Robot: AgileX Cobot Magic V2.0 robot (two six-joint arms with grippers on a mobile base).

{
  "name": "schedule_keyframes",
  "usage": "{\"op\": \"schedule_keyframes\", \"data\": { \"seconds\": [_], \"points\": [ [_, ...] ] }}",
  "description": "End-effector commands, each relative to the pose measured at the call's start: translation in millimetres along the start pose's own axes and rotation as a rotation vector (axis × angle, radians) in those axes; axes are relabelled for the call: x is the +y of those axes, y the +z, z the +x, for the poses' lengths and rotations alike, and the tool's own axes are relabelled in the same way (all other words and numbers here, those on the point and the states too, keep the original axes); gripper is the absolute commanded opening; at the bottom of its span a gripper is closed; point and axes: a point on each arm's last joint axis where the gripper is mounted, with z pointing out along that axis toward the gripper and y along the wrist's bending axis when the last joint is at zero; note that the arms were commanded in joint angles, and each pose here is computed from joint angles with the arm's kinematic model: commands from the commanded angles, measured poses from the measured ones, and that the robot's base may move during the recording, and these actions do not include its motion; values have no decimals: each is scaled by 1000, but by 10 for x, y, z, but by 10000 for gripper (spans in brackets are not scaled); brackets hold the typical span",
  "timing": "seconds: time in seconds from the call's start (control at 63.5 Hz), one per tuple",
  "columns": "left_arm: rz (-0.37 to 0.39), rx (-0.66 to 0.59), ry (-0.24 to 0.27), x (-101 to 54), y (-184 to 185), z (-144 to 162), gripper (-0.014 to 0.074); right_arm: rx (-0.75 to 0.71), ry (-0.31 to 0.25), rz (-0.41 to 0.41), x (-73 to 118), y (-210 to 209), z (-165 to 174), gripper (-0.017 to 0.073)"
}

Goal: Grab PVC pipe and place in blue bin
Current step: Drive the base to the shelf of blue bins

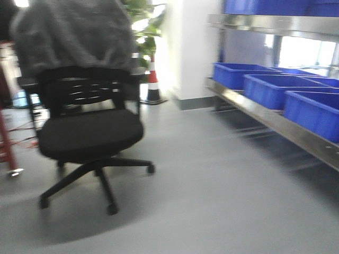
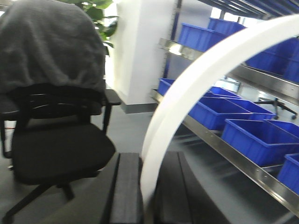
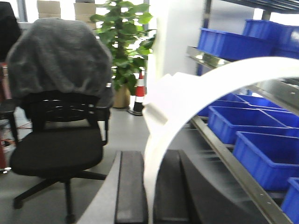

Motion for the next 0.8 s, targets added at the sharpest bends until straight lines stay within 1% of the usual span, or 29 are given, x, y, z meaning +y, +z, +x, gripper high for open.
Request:
{"op": "schedule_keyframes", "data": {
  "seconds": [0.0, 0.788],
  "points": [
    [10, -34, -8, -8, -18, -28, -111, -36, -18, -3, 1, -14, -29, -169],
    [10, -34, -8, -8, -18, -28, -111, -36, -18, -3, 1, -14, -29, -169]
  ]
}}
